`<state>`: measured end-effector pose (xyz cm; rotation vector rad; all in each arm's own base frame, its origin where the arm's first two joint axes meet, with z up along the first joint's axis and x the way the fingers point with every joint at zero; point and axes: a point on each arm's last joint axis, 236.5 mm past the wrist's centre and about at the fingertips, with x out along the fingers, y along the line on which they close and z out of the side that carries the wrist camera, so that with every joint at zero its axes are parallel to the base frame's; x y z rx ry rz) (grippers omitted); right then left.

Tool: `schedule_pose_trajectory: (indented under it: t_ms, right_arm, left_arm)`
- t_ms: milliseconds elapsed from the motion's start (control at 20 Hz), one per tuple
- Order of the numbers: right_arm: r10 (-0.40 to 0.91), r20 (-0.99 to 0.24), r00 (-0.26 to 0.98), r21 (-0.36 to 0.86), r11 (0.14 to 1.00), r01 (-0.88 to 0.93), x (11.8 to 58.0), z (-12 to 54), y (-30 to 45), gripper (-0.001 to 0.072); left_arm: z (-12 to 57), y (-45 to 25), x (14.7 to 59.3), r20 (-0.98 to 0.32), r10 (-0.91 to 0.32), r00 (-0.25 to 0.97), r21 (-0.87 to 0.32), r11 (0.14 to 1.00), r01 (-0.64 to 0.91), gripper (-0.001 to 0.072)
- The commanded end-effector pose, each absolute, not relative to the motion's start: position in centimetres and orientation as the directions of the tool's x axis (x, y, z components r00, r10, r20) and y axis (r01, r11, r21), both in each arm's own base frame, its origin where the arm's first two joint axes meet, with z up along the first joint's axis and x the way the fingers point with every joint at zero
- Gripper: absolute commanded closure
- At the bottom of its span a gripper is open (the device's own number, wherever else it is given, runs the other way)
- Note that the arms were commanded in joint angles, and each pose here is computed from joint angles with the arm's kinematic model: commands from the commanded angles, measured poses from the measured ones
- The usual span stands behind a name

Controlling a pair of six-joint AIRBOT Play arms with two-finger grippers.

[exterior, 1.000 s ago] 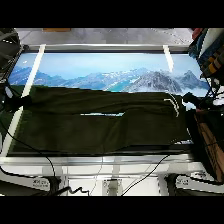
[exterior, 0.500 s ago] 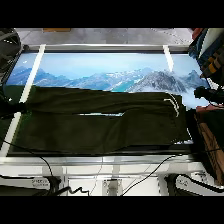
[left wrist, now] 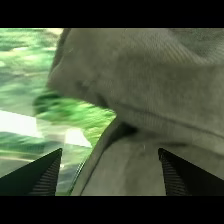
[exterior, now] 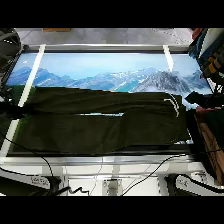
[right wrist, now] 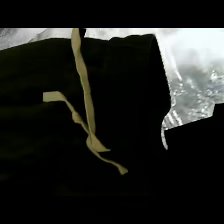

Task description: Fold the clothes and pants, and hang the long-sleeved shirts on hangers.

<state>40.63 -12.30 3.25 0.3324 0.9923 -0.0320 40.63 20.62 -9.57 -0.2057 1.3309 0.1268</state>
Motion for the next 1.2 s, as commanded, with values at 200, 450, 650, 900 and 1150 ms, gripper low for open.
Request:
schedule_pose_trajectory:
  t_ms: [200, 450, 650, 900, 1150]
  right_arm:
    - [0.213, -0.839, 0.501, 0.374, 0.894, 0.247, 39.4, 3.0, -10.2, 0.0115]
    - [0.222, -0.857, 0.465, 0.366, 0.897, 0.248, 38.6, 2.5, -10.0, 0.0116]
    - [0.198, -0.873, 0.445, 0.333, 0.909, 0.25, 38.1, 2.2, -10.6, 0.0117]
    - [0.213, -0.888, 0.407, 0.331, 0.911, 0.245, 37.2, 1.8, -10.2, 0.0116]
    - [0.202, -0.956, 0.213, 0.247, 0.945, 0.213, 32.6, 0.2, -10.4, 0.0472]
  left_arm:
    - [-12.3, 19.6, 41.0, -0.975, -0.067, 0.211, -0.097, 0.986, -0.134, 0.0449]
    - [-10.0, 23.1, 40.4, -0.973, 0.083, 0.216, 0.065, 0.994, -0.092, 0.0693]
    - [-4.2, 27.5, 40.9, -0.91, 0.253, 0.329, 0.215, 0.965, -0.15, 0.0693]
    - [0.1, 30.2, 41.5, -0.835, 0.341, 0.432, 0.242, 0.932, -0.268, 0.0454]
    - [-0.8, 29.5, 38.7, -0.893, 0.299, 0.336, 0.215, 0.94, -0.265, 0.028]
